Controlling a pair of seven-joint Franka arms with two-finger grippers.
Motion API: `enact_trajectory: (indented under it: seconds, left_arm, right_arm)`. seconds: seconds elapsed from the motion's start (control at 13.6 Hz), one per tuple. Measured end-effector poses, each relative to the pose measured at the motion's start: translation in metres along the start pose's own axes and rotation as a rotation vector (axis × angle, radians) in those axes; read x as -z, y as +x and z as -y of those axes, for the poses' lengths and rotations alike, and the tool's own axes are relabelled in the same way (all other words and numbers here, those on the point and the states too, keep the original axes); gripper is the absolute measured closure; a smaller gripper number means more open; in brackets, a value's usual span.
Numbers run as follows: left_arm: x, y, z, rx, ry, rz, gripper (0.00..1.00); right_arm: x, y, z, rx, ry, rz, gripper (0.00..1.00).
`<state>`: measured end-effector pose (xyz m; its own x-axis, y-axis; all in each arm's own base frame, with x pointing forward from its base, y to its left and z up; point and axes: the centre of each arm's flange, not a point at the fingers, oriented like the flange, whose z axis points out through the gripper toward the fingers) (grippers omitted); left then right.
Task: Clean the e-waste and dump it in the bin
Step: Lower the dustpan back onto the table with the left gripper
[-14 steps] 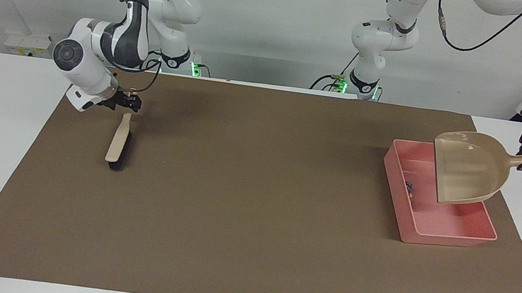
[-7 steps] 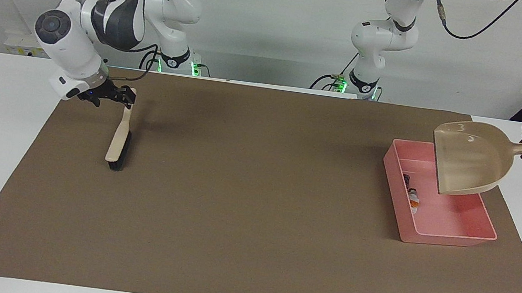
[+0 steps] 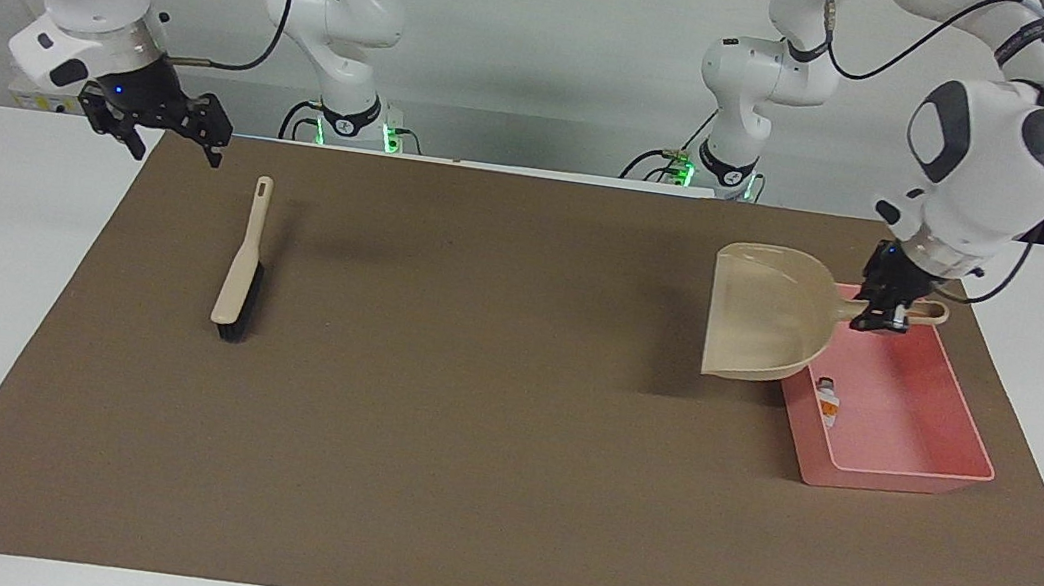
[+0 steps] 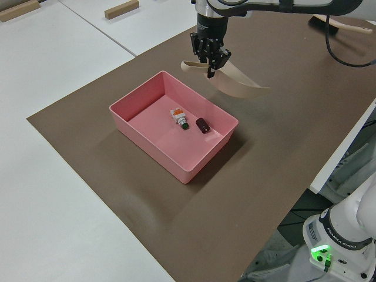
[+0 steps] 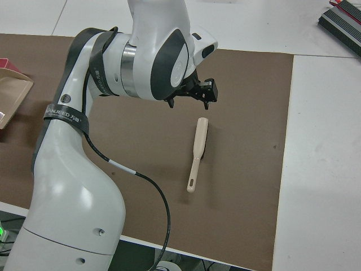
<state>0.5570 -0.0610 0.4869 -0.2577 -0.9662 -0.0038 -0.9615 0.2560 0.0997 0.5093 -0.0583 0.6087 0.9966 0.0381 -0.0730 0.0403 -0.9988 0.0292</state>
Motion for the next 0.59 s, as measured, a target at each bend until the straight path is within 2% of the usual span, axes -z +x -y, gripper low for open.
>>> enact_trajectory:
  seconds: [0.15, 0.29, 0.59]
  left_arm:
    - [-0.028, 0.052, 0.005, 0.024, 0.007, 0.001, 0.67]
    - [-0.058, 0.089, 0.004, 0.049, 0.009, -0.001, 0.67]
    - [-0.098, 0.109, 0.012, 0.099, 0.002, -0.032, 0.67]
  right_arm:
    - [0.033, 0.001, 0.003, 0.004, 0.002, 0.006, 0.01]
    - [0.048, 0.011, 0.004, 0.000, -0.001, -0.003, 0.01]
    - [0.024, 0.024, 0.003, -0.027, 0.003, 0.038, 0.01]
